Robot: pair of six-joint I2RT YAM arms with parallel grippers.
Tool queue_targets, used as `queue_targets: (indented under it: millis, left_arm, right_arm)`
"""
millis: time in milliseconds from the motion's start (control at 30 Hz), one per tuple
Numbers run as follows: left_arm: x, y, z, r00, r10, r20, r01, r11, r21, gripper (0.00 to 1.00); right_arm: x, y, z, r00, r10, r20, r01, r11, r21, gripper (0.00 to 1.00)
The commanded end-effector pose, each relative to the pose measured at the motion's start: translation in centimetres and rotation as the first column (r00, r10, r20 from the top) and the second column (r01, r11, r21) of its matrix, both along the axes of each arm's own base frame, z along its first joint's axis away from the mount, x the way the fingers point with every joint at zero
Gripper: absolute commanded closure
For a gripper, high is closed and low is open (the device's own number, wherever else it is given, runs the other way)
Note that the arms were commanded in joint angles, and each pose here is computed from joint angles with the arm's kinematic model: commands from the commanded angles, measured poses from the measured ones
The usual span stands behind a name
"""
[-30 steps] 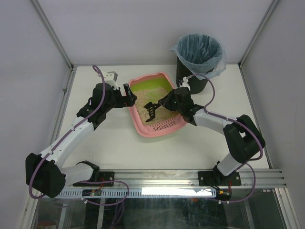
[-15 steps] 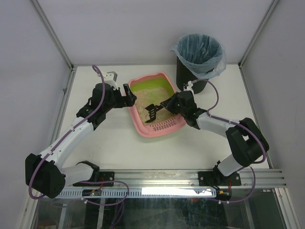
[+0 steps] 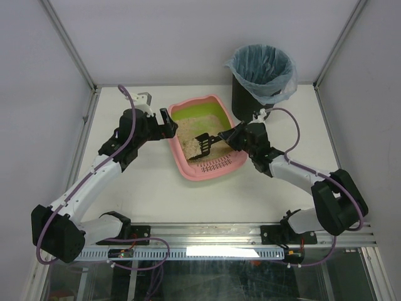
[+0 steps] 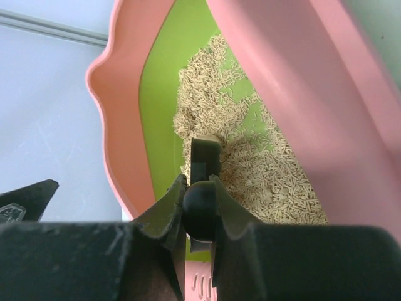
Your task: Clean the litter box
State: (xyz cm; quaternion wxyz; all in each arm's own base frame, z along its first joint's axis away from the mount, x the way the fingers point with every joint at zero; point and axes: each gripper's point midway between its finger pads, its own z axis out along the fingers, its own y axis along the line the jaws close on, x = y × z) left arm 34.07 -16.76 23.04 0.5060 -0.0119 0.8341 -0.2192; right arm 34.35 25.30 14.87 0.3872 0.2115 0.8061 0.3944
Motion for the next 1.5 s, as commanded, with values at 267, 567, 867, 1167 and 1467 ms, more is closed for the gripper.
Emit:
queue_targets:
  millis: [267,567,867,1167,1467]
  left_arm:
    - [0.2,1.0,3.3,0.994,0.044,0.095,-0.042,0.999,-0.028,0.03]
    - [0.0,1.2,3.1,0.994,0.045,0.098,-0.043,0.999,-0.024,0.03]
    - [0.1,1.1,3.8,0.992,0.042,0.119,-0.039,0.999,-0.033,0.03]
    - [0.2,1.0,3.9,0.992,0.043,0.116,-0.038,0.998,-0.041,0.03]
    - [0.5,1.4,4.1,0.991,0.066,0.117,-0.063,0.998,-0.028,0.03]
  right_arm:
    - [0.8,-3.0,5.5,0.984,-0.119,0.135,0.086,0.97,0.226,1.0]
    - [1.0,-5.8,5.8,0.98,-0.115,0.165,0.043,0.921,0.388,1.0]
    - [1.4,-8.8,5.8,0.969,-0.207,0.135,0.129,0.889,0.439,1.0]
    - [1.5,-7.6,6.2,0.982,-0.134,0.136,0.051,0.87,0.49,1.0]
    - [1.8,-6.6,6.6,0.99,-0.059,0.132,-0.017,0.861,0.509,1.0]
